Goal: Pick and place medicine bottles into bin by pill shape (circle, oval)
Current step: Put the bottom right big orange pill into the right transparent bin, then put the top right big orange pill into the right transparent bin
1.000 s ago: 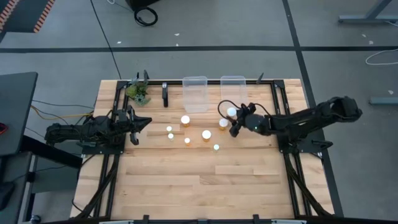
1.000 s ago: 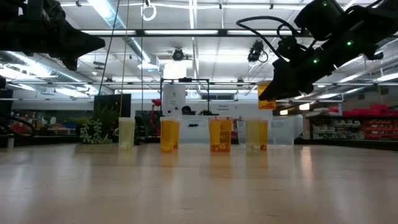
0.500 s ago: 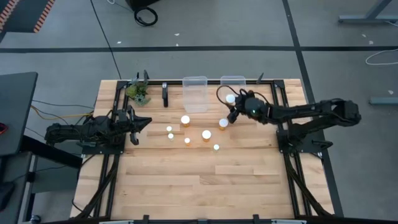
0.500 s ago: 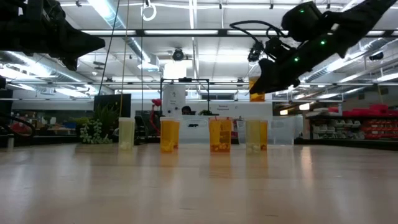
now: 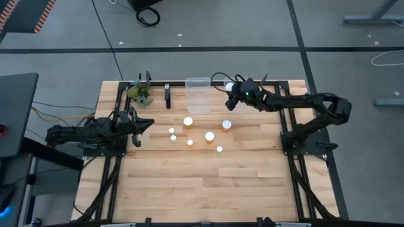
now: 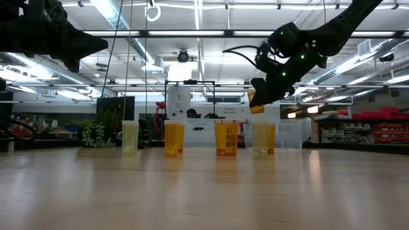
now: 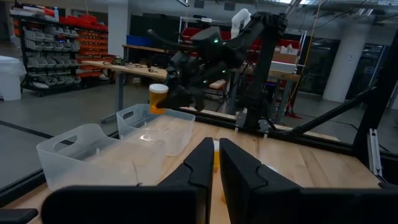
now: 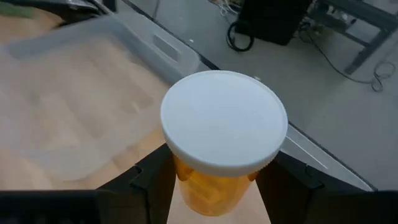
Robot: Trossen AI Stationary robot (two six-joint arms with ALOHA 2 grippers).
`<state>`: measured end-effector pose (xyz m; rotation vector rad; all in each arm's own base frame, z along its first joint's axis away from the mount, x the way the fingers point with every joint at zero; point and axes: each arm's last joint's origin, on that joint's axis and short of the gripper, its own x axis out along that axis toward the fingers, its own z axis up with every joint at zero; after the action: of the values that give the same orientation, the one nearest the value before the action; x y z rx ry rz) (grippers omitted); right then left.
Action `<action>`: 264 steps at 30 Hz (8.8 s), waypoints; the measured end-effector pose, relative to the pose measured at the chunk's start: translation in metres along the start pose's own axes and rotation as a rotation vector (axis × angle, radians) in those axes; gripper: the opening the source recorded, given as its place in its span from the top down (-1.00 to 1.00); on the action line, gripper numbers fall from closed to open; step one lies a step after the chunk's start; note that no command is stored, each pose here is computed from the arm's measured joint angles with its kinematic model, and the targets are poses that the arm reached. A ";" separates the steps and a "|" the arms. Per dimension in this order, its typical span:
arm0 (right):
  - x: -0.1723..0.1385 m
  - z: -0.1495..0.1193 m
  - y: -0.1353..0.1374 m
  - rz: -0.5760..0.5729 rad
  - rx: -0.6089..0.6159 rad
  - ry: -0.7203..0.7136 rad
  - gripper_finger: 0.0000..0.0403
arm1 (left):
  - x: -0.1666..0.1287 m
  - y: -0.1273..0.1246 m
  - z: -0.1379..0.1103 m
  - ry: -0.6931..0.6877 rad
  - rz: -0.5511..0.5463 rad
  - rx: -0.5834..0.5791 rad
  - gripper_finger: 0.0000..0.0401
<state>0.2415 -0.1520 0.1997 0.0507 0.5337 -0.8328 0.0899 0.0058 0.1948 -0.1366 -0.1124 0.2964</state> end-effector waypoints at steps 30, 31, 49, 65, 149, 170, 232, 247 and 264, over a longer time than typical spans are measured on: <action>0.063 -0.001 -0.026 -0.078 0.124 0.152 -0.03 | 0.000 0.000 0.000 0.000 0.000 0.000 0.86; 0.063 -0.002 -0.026 -0.085 0.130 0.156 -0.03 | 0.000 0.000 0.000 0.000 0.000 0.000 0.86; 0.068 -0.015 -0.026 -0.101 0.176 0.223 -0.03 | 0.000 0.000 0.000 0.001 0.000 0.000 0.87; 0.065 -0.028 -0.018 -0.087 0.209 0.212 -0.03 | 0.000 0.000 0.000 0.000 0.000 0.000 0.85; 0.078 -0.037 -0.020 -0.067 0.044 0.218 -0.03 | 0.000 0.000 0.000 0.000 0.000 0.000 0.87; 0.078 -0.037 -0.019 -0.043 0.050 0.217 -0.07 | 0.000 0.000 0.000 0.000 0.000 0.000 0.86; 0.010 0.070 0.005 0.012 -0.040 0.327 -0.34 | 0.000 0.000 0.000 0.000 0.000 0.000 0.85; -0.048 0.011 0.086 0.308 -0.098 0.068 -0.33 | 0.000 0.000 0.000 0.000 0.000 -0.001 0.86; -0.079 -0.049 0.123 0.313 -0.118 0.060 -0.33 | 0.000 0.000 0.000 0.000 0.000 0.000 0.81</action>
<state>0.2647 -0.0021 0.1748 0.0495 0.6129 -0.4946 0.0899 0.0058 0.1948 -0.1370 -0.1126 0.2963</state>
